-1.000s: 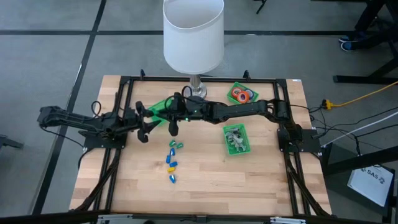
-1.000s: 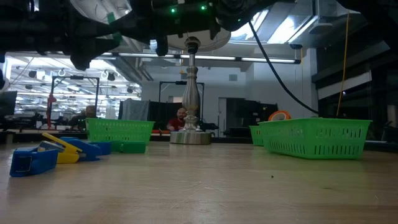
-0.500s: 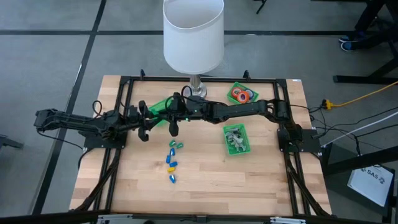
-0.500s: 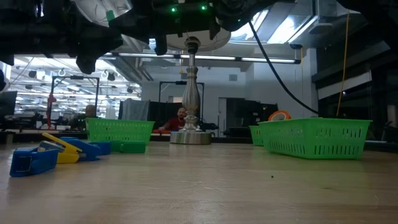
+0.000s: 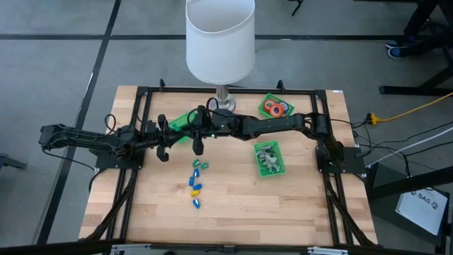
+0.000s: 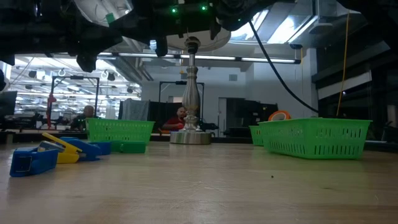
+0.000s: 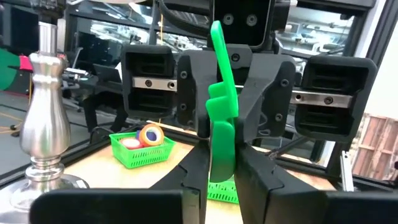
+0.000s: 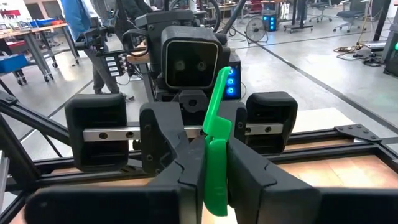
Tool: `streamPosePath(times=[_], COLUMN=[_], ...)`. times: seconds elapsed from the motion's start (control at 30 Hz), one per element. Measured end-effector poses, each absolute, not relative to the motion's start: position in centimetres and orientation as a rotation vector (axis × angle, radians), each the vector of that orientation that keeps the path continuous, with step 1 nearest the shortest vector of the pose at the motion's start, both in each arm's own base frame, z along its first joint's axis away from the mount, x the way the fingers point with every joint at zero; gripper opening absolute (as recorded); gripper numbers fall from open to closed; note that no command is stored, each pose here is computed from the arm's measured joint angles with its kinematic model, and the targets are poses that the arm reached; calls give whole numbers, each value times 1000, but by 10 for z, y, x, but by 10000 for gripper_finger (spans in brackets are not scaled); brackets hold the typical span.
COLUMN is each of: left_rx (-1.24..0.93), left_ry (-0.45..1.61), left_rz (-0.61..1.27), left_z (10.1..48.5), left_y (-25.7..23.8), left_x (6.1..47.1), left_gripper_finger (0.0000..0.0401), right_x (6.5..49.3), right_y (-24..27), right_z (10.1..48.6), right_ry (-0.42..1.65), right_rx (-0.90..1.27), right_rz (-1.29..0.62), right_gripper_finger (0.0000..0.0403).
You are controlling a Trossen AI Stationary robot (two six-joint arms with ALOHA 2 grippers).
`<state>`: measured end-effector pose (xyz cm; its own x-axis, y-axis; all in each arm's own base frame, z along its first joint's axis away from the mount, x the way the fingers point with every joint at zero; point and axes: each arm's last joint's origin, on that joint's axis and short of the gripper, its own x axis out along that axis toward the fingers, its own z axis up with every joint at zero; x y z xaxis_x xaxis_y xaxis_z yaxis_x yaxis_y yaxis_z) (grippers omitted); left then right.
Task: Pick and place Stapler, Stapler remover, tape
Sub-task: Put the green stapler into the left green bin
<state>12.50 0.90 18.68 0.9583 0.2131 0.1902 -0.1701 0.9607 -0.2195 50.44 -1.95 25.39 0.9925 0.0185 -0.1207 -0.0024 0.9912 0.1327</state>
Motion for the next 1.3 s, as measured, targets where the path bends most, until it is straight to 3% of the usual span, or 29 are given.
streamPosePath(times=[0.3, 0.57, 0.9, 1.03, 1.3], left_rx=[-185, -171, -84, -74, -190], left_ry=[-153, -43, 404, 538, 684], left_rz=[239, 350, 568, 644, 610], left_z=[181, 171, 195, 191, 172], left_y=[10, 13, 25, 37, 57], left_x=[126, 126, 133, 137, 145], left_gripper_finger=[48, 48, 48, 48, 49], right_x=[503, 480, 428, 411, 354], right_y=[-25, -41, -25, -13, 16], right_z=[248, 260, 300, 290, 286], right_ry=[184, 408, 644, 677, 624], right_rx=[109, 150, 80, 62, 84], right_rz=[-9, -61, -24, 1, 57], right_gripper_finger=[144, 210, 220, 220, 220])
